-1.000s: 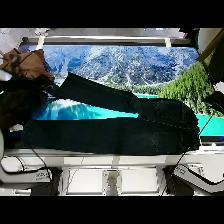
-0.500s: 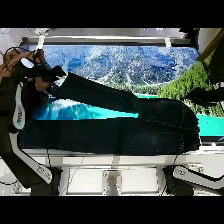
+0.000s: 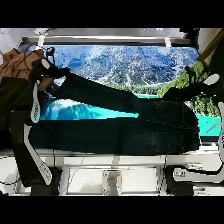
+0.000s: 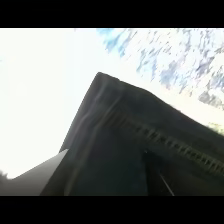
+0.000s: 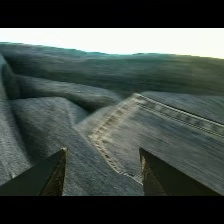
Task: Fold the clothes and pants, and hang the long-sleeved shirts on hangers.
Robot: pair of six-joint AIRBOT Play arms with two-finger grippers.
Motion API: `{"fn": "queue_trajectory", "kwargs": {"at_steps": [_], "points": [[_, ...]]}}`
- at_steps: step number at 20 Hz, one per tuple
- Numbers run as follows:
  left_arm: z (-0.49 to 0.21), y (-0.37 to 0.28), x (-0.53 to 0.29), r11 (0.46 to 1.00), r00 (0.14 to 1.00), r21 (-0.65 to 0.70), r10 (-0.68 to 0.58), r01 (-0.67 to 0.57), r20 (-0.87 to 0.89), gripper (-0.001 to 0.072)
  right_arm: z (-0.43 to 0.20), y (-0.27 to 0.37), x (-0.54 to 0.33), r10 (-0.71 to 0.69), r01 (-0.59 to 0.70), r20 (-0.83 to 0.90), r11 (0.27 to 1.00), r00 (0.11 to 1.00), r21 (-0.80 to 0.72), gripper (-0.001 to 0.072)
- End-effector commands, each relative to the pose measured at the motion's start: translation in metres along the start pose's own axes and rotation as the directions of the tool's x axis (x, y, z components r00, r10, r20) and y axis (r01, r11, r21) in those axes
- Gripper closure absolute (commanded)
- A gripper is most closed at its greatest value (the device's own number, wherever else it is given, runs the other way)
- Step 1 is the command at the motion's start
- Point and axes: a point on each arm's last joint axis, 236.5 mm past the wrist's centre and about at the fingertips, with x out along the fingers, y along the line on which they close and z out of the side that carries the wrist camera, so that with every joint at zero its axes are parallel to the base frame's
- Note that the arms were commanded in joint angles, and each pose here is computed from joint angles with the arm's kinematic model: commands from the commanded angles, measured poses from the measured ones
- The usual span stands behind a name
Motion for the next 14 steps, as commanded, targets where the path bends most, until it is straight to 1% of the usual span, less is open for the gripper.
{"fn": "queue_trajectory", "kwargs": {"at_steps": [1, 2, 3, 5, 8, 12, 14], "points": [[0.022, -0.017, 0.014, 0.989, 0.993, 0.133, 0.048, -0.063, 0.11, 0.0224, 0.0, 0.007, 0.006, 0.005, -0.005, -0.007, 1.0, 1.0, -0.017, 0.022], [0.024, -0.02, 0.017, 0.977, 0.989, 0.185, 0.078, -0.101, 0.126, 0.0237, 0.0, 0.007, 0.006, 0.005, -0.005, -0.007, 1.0, 1.0, -0.017, 0.022], [0.022, -0.017, 0.019, 0.962, 0.985, 0.228, 0.124, -0.15, 0.124, 0.0277, 0.0, 0.007, 0.006, 0.005, -0.005, -0.008, 1.0, 1.0, -0.017, 0.022], [0.011, -0.002, 0.023, 0.932, 0.972, 0.28, 0.215, -0.233, 0.092, 0.0287, 0.0, 0.007, 0.006, 0.004, -0.005, -0.009, 1.0, 1.0, -0.018, 0.022], [0.01, 0.002, 0.025, 0.929, 0.971, 0.282, 0.222, -0.239, 0.091, 0.0286, 0.0, 0.007, 0.006, 0.004, -0.004, -0.01, 1.0, 1.0, -0.018, 0.022], [0.023, -0.004, 0.029, 0.927, 0.967, 0.287, 0.203, -0.24, 0.152, 0.0286, 0.0, 0.007, 0.006, 0.004, -0.004, -0.01, 1.0, 1.0, -0.018, 0.0219], [0.013, -0.003, 0.036, 0.929, 0.971, 0.288, 0.205, -0.233, 0.125, 0.0287, 0.0, 0.007, 0.006, 0.004, -0.004, -0.009, 1.0, 1.0, -0.018, 0.022]]}}
